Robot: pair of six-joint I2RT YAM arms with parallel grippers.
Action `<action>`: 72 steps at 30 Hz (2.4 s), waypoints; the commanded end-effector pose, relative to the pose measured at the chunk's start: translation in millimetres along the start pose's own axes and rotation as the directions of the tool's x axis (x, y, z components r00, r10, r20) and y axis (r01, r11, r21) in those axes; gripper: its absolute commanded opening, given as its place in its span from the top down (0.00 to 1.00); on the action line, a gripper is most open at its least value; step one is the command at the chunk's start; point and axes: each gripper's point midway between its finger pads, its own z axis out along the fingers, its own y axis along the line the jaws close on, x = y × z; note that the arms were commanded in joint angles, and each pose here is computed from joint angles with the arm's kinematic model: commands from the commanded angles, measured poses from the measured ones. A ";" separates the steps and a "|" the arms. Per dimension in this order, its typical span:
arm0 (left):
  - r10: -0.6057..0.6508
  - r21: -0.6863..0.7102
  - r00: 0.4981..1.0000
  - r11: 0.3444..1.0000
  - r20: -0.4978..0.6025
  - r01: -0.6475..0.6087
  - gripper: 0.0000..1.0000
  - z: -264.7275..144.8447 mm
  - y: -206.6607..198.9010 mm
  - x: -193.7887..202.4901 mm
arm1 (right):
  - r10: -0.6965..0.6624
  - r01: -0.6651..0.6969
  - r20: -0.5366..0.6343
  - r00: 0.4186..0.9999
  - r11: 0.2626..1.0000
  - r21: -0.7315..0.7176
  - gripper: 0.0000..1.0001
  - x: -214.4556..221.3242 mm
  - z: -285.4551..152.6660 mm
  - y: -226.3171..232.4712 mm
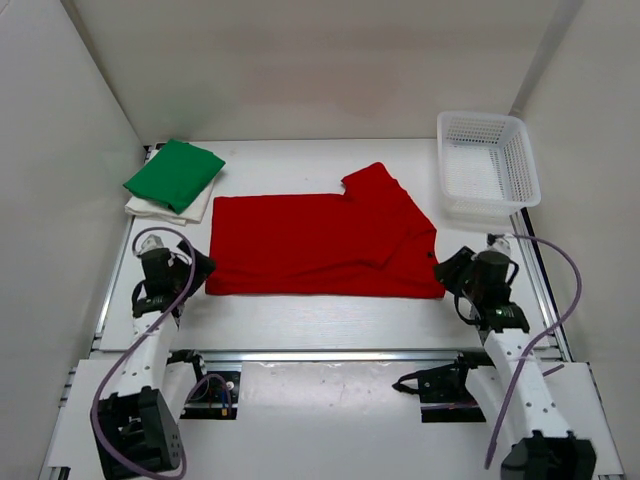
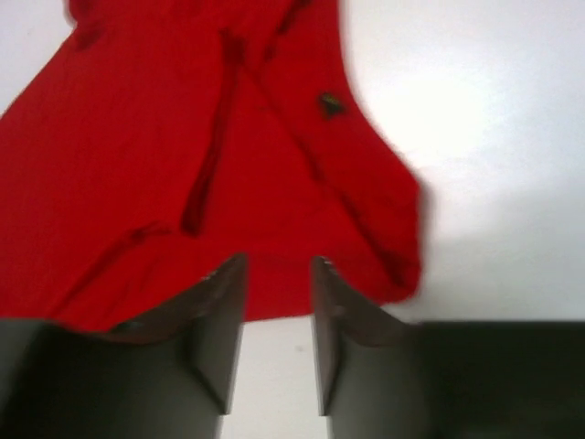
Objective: Fold and stack the t-shirts
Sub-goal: Fold the flattened tshirt in 1/3 of the way
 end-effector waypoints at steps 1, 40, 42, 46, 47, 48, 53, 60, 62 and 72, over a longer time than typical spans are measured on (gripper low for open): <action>0.102 0.172 0.994 0.979 0.030 -0.106 0.03 -10.4 -58.6 -8.7 | -0.127 0.124 -0.005 0.992 0.976 -0.177 0.71 -5.4 3.9 59.7; 0.366 0.434 0.924 0.853 -0.107 -0.288 0.49 6.1 -153.5 105.2 | -0.435 0.321 -0.179 0.882 0.835 -0.448 0.92 0.3 135.4 233.2; 0.401 0.449 0.910 0.836 -0.110 -0.314 0.48 1.9 -160.4 117.4 | -0.410 0.301 -0.208 0.888 0.861 -0.411 0.93 23.3 113.5 197.2; 0.501 0.494 0.856 0.781 -0.130 -0.382 0.49 -3.2 -178.4 155.0 | -0.411 0.299 -0.255 0.875 0.874 -0.384 1.00 71.6 92.1 144.2; 0.519 0.491 0.843 0.777 -0.144 -0.394 0.49 1.2 -180.3 162.2 | -0.422 0.314 -0.271 0.865 0.877 -0.364 1.00 77.1 91.3 136.1; 0.534 0.485 0.830 0.776 -0.162 -0.404 0.49 4.8 -176.5 170.0 | -0.429 0.334 -0.298 0.852 0.886 -0.322 1.00 84.9 91.9 117.1; 0.530 0.451 0.819 0.800 -0.222 -0.396 0.50 18.4 -156.4 184.4 | -0.423 0.369 -0.367 0.829 0.905 -0.210 1.00 101.5 87.5 66.0; 0.535 0.442 0.779 0.815 -0.327 -0.375 0.50 -0.9 -103.2 211.6 | -0.370 0.349 -0.480 0.795 0.927 -0.138 1.00 142.9 46.3 21.0; 0.528 0.462 0.784 0.813 -0.326 -0.355 0.49 -9.3 -102.9 213.9 | -0.364 0.341 -0.482 0.797 0.930 -0.139 1.00 145.8 37.6 19.7; 0.375 0.498 0.921 0.821 -0.104 -0.278 0.43 11.0 -218.1 83.3 | -0.411 0.340 -0.197 0.890 0.887 -0.313 0.63 39.5 49.8 123.7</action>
